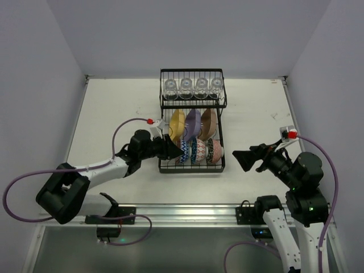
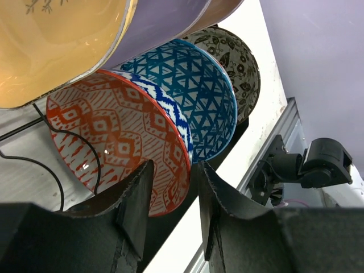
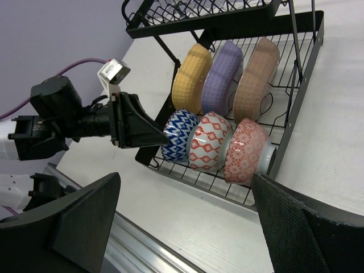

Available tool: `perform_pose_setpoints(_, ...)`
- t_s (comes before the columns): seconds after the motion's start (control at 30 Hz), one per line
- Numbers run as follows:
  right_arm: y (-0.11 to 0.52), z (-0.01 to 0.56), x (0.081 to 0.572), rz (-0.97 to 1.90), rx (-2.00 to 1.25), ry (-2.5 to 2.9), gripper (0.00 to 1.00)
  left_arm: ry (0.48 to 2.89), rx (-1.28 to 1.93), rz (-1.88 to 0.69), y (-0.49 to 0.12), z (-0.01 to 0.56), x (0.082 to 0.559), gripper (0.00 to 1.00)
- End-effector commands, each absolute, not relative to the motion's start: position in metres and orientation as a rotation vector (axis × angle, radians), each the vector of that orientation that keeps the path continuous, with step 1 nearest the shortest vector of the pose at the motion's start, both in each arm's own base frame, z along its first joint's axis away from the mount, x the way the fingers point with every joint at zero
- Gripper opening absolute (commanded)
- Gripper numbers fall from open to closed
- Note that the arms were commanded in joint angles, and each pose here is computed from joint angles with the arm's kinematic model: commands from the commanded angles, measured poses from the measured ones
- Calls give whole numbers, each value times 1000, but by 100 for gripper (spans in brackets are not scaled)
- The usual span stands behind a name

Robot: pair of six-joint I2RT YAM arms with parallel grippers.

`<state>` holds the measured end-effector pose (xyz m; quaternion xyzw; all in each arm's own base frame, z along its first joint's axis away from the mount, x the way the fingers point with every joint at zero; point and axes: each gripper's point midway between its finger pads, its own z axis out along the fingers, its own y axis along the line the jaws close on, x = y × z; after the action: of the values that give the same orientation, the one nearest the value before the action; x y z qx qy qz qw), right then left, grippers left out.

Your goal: Unload the mixed dishes from the dish rack

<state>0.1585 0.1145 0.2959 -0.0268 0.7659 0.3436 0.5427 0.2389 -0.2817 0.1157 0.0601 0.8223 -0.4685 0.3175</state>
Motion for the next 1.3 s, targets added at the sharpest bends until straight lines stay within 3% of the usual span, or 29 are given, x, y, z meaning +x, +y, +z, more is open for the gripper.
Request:
perform_pose_setpoints(0.0,119,299,159,834,-106,1802,99,2075,192,-1339,-292,131,241,40)
perform_pose_setpoints(0.07,118,299,159,829,-109,1803,99,2078,196,-1360,-295,129,240,33)
perform_pose_setpoints(0.33,115,294,161,799,-101,1818,99,2087,197,-1414,-301,124,239,22)
perform_pose_setpoints(0.4,113,293,162,787,-98,1823,99,2095,194,-1417,-300,122,237,10)
perform_pose_setpoints(0.43,113,293,162,787,-97,1824,99,2096,196,-1418,-301,122,237,10)
perform_pose_setpoints(0.47,113,293,162,787,-97,1824,99,2097,190,-1420,-300,122,237,0)
perform_pose_setpoints(1.27,110,300,157,765,-99,1810,99,1953,156,-1681,-310,156,221,0)
